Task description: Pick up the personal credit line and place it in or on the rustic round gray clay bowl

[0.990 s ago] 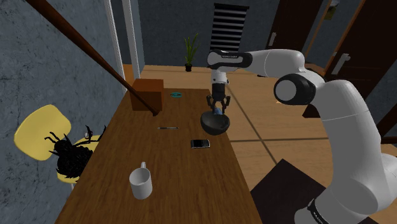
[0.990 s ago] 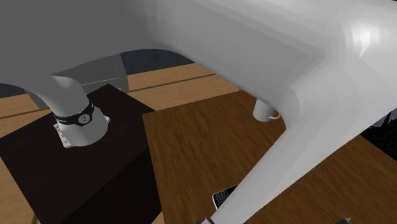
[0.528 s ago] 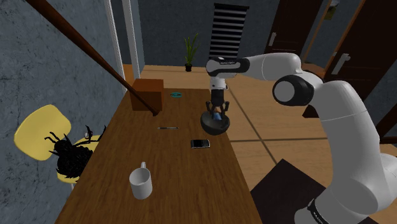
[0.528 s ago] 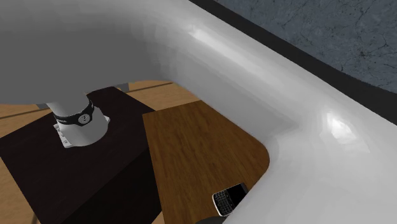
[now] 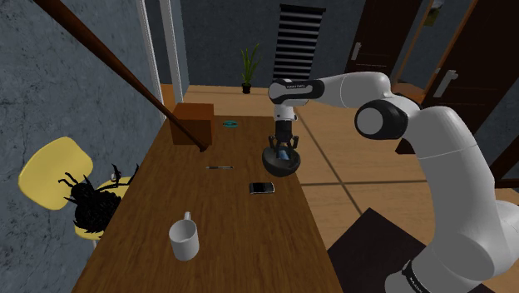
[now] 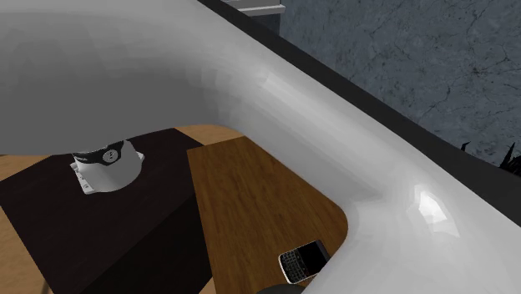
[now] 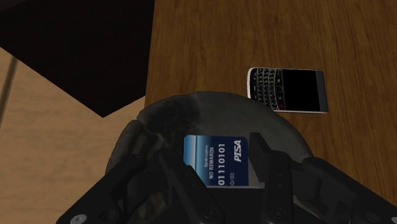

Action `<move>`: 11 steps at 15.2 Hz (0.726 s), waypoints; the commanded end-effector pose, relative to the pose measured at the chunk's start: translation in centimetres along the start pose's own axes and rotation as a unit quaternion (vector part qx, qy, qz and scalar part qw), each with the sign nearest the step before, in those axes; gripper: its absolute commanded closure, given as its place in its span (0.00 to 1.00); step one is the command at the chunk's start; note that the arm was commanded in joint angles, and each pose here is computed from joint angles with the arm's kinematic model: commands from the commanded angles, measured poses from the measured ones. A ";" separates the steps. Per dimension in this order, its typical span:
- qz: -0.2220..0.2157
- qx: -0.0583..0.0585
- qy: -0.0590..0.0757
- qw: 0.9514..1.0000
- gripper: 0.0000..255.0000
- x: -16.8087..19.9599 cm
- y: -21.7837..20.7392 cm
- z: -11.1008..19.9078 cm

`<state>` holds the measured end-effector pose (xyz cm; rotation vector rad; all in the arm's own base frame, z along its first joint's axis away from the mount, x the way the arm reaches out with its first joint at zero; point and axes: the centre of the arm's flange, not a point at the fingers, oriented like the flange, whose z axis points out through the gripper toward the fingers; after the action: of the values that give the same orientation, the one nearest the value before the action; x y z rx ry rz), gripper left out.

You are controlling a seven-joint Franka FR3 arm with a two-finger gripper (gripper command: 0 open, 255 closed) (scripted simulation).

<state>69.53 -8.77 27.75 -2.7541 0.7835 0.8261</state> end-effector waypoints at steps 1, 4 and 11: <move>0.000 0.000 0.000 1.000 1.00 0.0 0.0 0.0; 0.000 0.000 0.000 1.000 0.00 0.0 0.0 0.0; 0.000 0.000 0.000 1.000 0.00 0.0 0.0 -3.9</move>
<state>70.86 -9.71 30.06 -2.7544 0.7834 0.8225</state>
